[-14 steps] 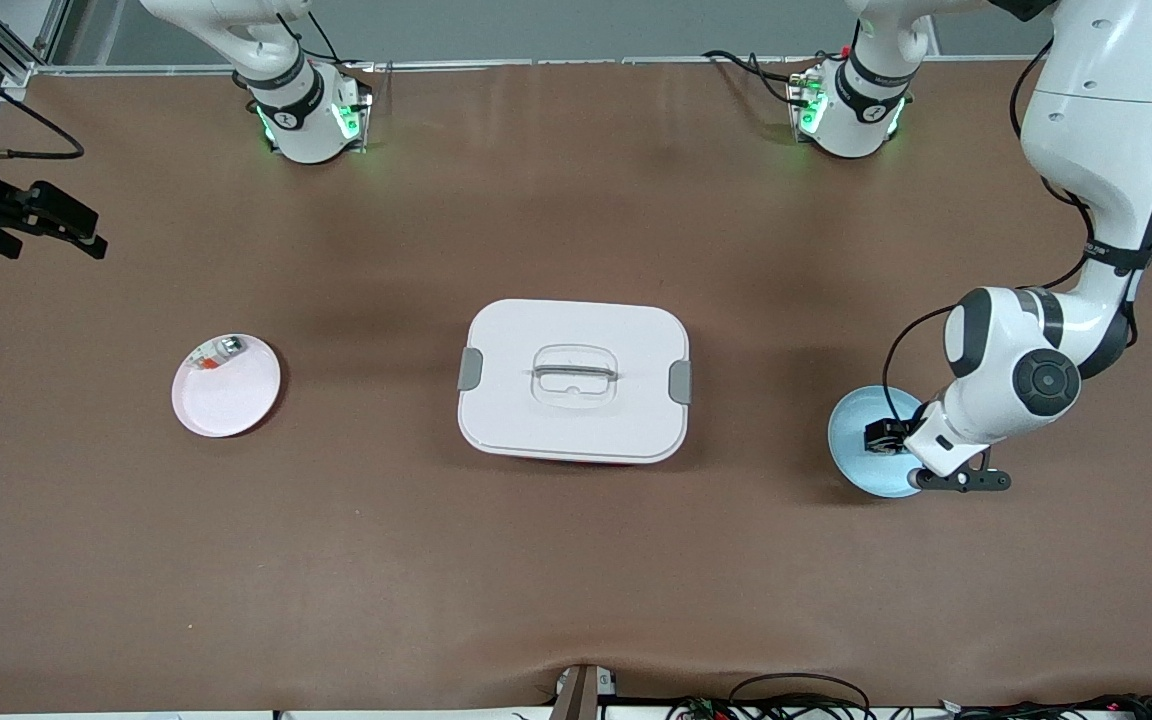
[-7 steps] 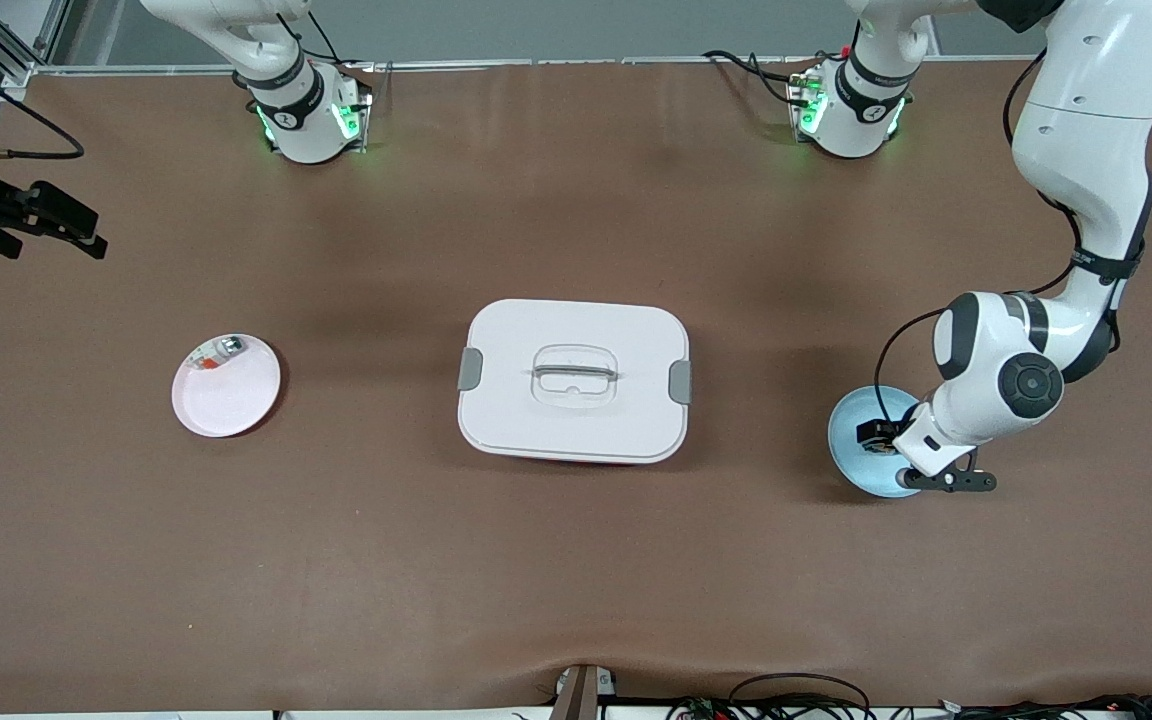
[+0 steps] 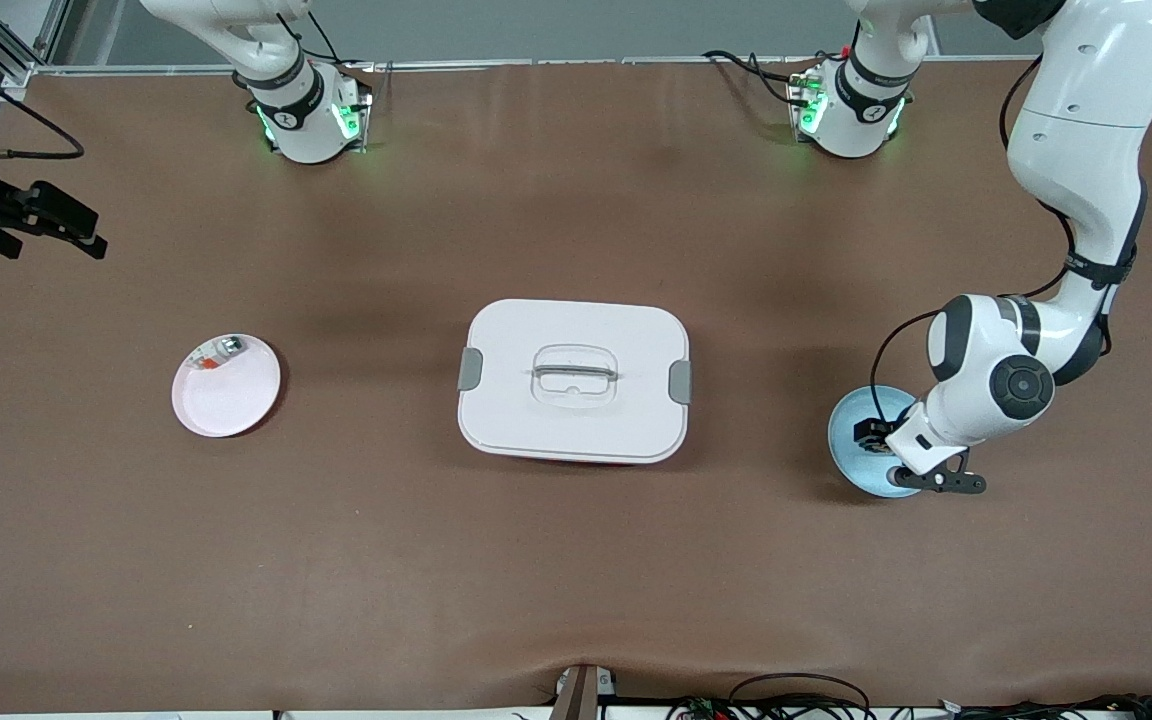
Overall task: Transfer orange switch to right arm and place
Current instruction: 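Lift the orange-black switch with the left gripper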
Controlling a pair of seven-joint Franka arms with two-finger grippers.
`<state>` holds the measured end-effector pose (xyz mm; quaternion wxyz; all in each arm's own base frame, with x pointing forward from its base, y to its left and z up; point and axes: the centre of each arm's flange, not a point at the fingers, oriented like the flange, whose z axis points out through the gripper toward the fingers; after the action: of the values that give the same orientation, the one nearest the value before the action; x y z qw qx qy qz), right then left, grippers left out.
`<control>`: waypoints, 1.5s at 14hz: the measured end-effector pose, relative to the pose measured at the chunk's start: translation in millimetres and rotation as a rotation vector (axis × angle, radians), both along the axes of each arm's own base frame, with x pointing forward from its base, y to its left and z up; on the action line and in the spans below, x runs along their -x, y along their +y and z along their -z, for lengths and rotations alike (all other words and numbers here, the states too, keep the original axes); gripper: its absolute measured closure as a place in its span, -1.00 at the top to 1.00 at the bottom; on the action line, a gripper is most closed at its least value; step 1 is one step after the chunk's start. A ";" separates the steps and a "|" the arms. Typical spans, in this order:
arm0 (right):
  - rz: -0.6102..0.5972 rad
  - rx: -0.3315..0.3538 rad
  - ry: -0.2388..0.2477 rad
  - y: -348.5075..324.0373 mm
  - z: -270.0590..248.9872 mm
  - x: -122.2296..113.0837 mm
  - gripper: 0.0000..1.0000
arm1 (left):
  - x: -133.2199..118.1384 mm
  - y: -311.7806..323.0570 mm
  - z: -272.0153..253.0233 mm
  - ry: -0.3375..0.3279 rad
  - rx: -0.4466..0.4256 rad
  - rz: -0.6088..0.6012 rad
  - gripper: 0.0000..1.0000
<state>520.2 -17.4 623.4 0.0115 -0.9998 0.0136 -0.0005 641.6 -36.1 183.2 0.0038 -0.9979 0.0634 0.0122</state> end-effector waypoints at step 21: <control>-0.020 -0.001 -0.020 9.1 -9.0 -2.4 1.00 | -8.5 -27.7 -160.8 -0.023 0.114 -0.096 0.45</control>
<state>522.6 -8.3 632.5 0.0123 -0.9999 0.0036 -0.0103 650.1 -63.7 344.0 -0.0526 -0.9985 0.0160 -0.0028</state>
